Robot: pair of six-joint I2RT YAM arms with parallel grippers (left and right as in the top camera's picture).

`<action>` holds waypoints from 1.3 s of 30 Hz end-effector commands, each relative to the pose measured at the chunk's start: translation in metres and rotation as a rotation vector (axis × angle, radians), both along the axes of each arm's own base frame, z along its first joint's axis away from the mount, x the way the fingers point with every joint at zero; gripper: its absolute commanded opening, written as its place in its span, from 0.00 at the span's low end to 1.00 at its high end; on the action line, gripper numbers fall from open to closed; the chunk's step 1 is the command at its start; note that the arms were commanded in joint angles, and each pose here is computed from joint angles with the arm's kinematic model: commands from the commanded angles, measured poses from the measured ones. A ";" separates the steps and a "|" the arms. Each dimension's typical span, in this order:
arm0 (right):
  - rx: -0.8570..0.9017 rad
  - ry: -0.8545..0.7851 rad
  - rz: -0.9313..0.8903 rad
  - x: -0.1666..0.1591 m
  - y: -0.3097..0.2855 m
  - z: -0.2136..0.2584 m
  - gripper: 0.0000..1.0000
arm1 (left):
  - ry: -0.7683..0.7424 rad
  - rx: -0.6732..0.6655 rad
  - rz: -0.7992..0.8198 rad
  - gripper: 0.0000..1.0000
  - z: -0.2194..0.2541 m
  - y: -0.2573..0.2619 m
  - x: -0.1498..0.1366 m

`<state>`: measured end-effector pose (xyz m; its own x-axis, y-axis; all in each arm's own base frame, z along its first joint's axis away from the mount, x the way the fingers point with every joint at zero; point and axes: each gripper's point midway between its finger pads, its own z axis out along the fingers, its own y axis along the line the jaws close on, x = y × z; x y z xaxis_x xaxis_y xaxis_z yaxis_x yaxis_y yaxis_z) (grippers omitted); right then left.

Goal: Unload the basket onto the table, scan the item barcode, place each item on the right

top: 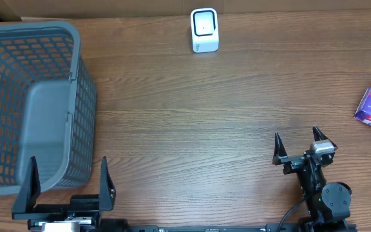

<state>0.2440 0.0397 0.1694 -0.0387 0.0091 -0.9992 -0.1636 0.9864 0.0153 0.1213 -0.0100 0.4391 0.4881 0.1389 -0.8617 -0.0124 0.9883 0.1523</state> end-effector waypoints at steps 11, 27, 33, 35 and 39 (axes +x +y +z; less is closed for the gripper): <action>0.006 0.003 -0.140 0.003 -0.033 -0.003 1.00 | -0.012 -0.002 -0.018 1.00 0.001 -0.002 -0.004; 0.006 0.003 -0.140 0.003 -0.033 -0.003 1.00 | 0.179 -0.015 -0.123 1.00 -0.041 -0.018 0.013; 0.006 0.003 -0.140 0.003 -0.033 -0.003 1.00 | 0.421 -0.022 -0.147 1.00 -0.099 -0.023 0.027; 0.006 0.003 -0.140 0.003 -0.033 -0.003 1.00 | 0.455 -0.023 -0.145 1.00 -0.113 -0.023 0.035; 0.006 0.003 -0.140 0.003 -0.033 -0.003 1.00 | 0.490 -0.033 -0.100 1.00 -0.147 -0.016 0.063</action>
